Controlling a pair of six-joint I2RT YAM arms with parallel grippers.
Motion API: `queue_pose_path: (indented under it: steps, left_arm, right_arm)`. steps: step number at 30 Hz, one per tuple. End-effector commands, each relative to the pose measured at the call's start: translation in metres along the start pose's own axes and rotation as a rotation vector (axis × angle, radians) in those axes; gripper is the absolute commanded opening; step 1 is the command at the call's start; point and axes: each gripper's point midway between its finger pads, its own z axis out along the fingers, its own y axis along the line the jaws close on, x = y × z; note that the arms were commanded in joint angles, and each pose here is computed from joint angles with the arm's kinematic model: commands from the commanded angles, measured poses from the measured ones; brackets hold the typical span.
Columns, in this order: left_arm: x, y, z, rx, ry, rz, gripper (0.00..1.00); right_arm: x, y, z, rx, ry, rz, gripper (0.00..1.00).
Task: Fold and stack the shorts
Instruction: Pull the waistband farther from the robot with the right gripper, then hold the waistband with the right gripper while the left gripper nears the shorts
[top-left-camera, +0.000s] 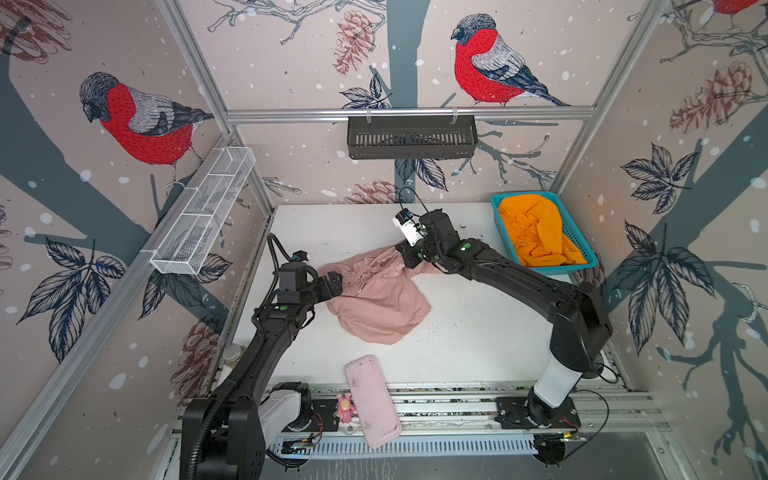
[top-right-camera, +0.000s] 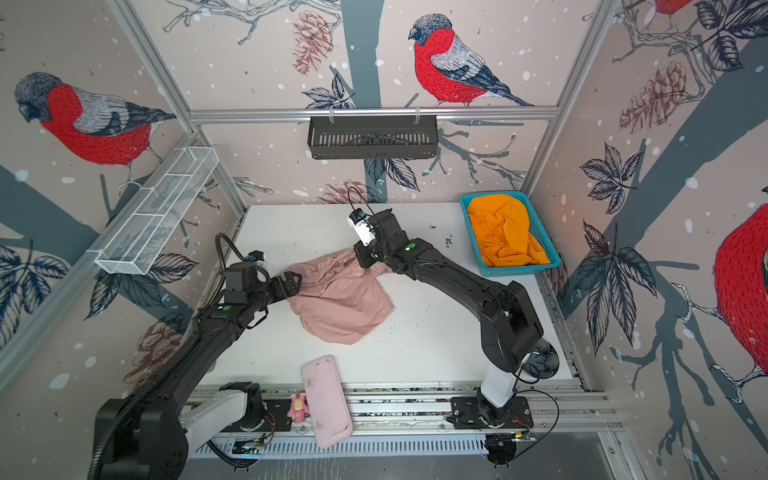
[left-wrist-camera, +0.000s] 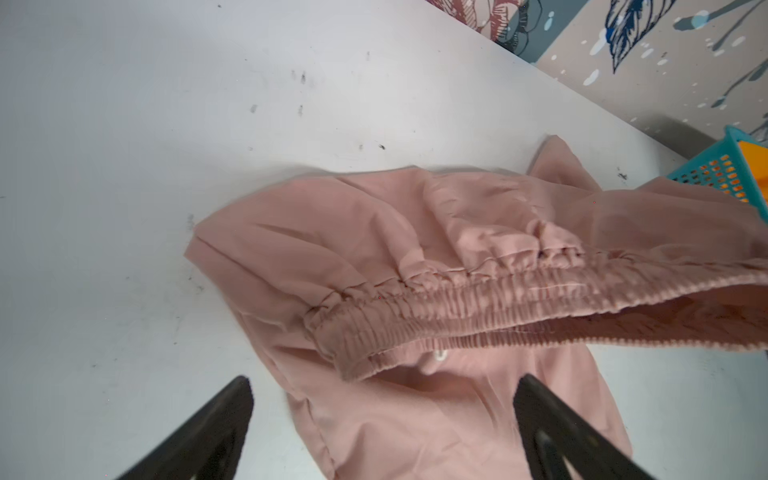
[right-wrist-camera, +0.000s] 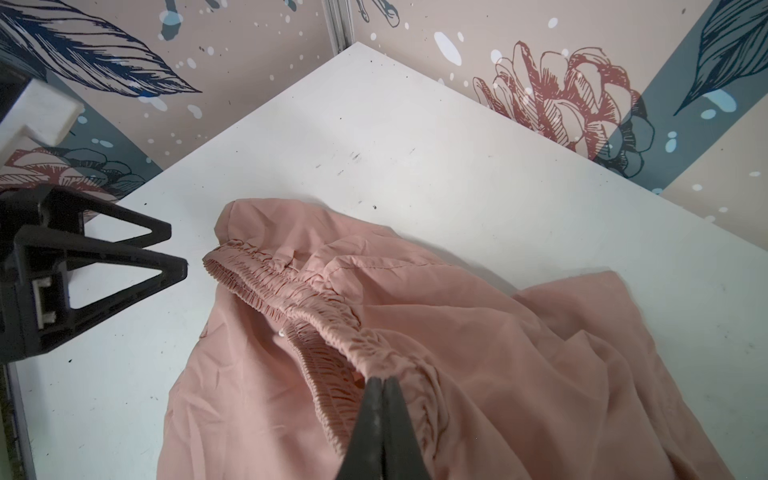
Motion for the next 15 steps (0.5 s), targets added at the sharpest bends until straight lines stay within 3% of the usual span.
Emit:
queue_pose_path:
  steps: [1, 7, 15]
  left_arm:
    - [-0.006, -0.006, -0.003, 0.003, -0.066, 0.047, 0.98]
    - [0.014, 0.000, 0.000, -0.083, -0.051, 0.133, 0.98]
    - [0.002, 0.010, 0.002, -0.155, -0.136, 0.253, 0.97]
  right_arm:
    - [-0.012, -0.007, 0.001, -0.026, -0.037, 0.022, 0.01]
    - [-0.016, -0.020, 0.005, -0.037, -0.046, 0.022, 0.01]
    - [-0.017, -0.036, 0.013, -0.071, -0.033, 0.015, 0.01]
